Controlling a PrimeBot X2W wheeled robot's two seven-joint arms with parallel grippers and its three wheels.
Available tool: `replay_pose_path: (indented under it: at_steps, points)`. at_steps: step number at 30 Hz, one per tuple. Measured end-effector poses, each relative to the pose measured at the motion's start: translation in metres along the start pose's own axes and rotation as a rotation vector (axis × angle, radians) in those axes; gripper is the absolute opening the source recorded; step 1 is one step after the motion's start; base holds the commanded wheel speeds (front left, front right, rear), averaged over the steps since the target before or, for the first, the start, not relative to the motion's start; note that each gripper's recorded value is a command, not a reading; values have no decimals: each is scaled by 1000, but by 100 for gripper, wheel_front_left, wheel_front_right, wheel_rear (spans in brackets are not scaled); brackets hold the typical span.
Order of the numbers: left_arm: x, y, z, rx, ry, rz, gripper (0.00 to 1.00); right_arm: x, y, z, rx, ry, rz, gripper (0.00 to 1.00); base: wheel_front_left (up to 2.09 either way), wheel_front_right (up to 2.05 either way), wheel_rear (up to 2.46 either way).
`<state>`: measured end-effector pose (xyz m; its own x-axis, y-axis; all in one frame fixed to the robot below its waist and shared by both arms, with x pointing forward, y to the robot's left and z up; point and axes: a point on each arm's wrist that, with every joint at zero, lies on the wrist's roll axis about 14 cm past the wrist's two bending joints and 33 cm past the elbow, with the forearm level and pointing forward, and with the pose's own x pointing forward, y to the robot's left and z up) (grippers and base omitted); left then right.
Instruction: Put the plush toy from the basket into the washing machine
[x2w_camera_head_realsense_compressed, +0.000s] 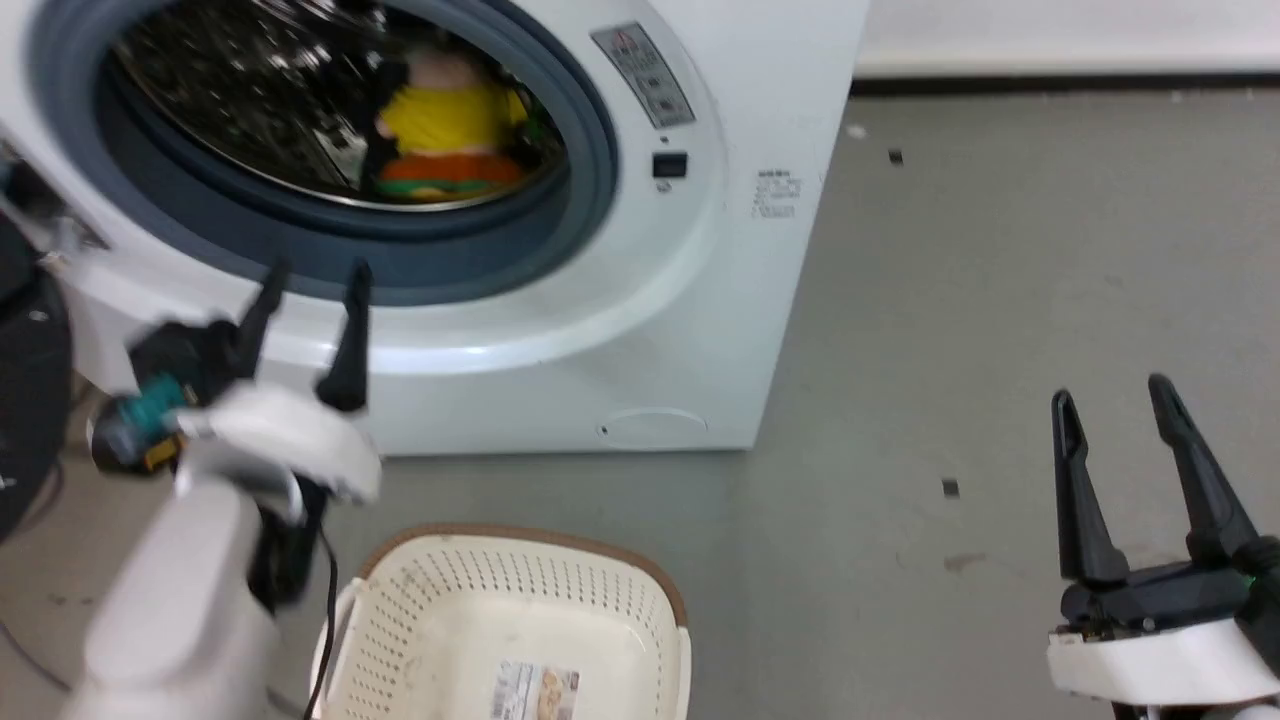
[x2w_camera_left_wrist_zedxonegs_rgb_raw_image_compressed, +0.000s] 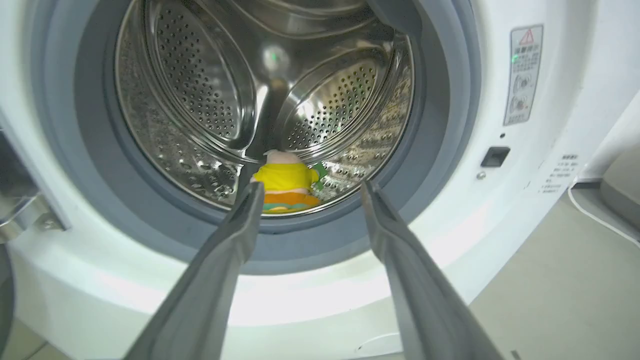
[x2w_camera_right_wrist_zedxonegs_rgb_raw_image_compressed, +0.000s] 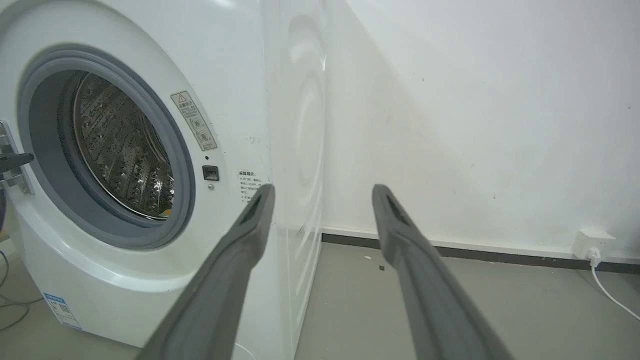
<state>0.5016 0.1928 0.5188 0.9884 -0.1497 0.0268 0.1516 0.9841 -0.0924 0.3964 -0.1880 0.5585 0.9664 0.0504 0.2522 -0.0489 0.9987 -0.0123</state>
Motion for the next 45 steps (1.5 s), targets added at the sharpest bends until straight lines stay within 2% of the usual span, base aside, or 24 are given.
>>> replay_pose_path:
  at_steps: [2, 9, 12, 15, 21, 32, 33, 45]
  points:
    - [-22, -5, 4, 33, -23, 10, 100, -5, 2, 6, 2, -10, 4, 100, 0, 0, 0]
    - [-89, -22, -3, 2, -41, 60, 100, -23, 10, 17, 10, -24, 24, 100, 0, 0, 0]
    - [-108, -24, -1, 32, -54, 82, 100, -28, 13, 20, 14, -26, 35, 100, 0, 0, 0]
    - [-123, -30, -1, -9, -66, 103, 100, -32, 16, 20, 17, -25, 42, 100, 0, 0, 0]
    - [-148, -38, -21, -6, -15, 105, 100, -37, 19, 20, 20, -20, 49, 100, 0, 0, 0]
    - [-162, -37, -48, -2, 65, 111, 100, -43, 22, 15, 32, 0, 56, 100, 0, 0, 0]
    - [-162, -37, -50, -2, 72, 112, 0, -43, 22, 15, 32, 1, 56, 0, 0, 0, 0]
    - [-160, -37, -48, 5, 77, 113, 0, -43, 21, 12, 32, 19, 54, 0, 0, 0, 0]
